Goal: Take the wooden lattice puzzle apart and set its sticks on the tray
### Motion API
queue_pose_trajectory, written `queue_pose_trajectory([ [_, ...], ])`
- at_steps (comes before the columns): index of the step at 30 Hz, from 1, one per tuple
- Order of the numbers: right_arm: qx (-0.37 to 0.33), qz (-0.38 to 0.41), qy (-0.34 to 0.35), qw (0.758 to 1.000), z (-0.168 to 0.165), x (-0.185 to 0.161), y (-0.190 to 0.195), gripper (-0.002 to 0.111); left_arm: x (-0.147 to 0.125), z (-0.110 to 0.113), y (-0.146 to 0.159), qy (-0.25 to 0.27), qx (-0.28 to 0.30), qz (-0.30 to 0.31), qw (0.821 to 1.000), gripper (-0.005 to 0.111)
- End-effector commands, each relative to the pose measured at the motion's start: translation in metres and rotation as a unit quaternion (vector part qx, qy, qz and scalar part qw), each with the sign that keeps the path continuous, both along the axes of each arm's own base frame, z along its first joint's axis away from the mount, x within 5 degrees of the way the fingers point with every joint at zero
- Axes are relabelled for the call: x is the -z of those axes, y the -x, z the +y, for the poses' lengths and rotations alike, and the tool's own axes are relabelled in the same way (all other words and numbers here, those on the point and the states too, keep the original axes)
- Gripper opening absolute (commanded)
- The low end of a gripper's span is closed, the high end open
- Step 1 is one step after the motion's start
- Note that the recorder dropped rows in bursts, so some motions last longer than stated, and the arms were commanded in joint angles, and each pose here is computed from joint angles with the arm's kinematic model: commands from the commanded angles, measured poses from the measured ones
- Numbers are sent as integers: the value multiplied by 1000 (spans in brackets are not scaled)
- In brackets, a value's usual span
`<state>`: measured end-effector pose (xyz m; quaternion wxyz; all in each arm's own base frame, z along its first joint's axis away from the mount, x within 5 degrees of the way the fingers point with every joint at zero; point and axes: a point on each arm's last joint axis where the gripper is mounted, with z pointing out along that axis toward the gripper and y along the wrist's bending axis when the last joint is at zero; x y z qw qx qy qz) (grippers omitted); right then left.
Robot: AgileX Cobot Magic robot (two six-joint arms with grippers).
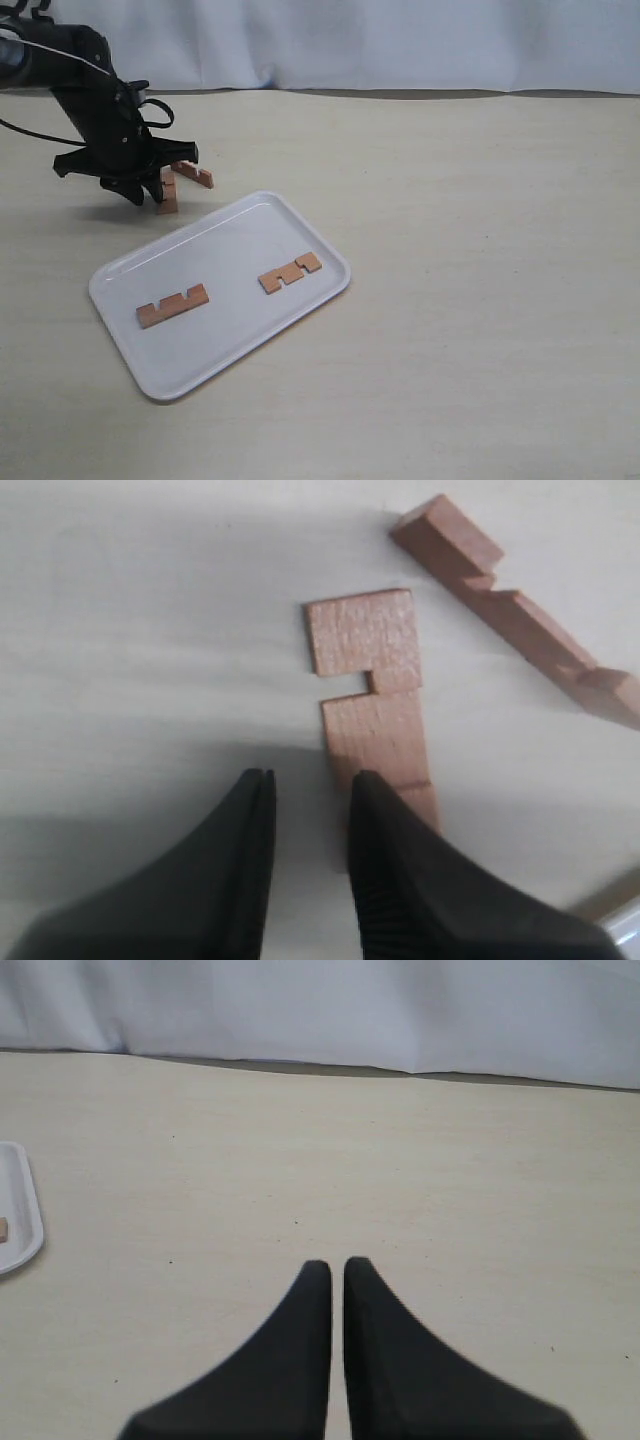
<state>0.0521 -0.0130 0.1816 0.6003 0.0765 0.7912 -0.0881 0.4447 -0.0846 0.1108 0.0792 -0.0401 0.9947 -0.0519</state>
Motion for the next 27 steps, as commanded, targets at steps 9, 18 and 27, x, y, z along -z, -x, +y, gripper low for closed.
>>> queue_pose_trajectory([
  [9, 2, -5, 0, 1000, 0, 0, 0, 4, -6, -36, 2, -15, 95, -45, 994, 25],
  [18, 2, -5, 0, 1000, 0, 0, 0, 4, -5, -19, 1, -81, 14, -40, 996, 26],
  [27, 2, -5, 0, 1000, 0, 0, 0, 4, -1, -17, 2, -85, -11, -30, 996, 26],
])
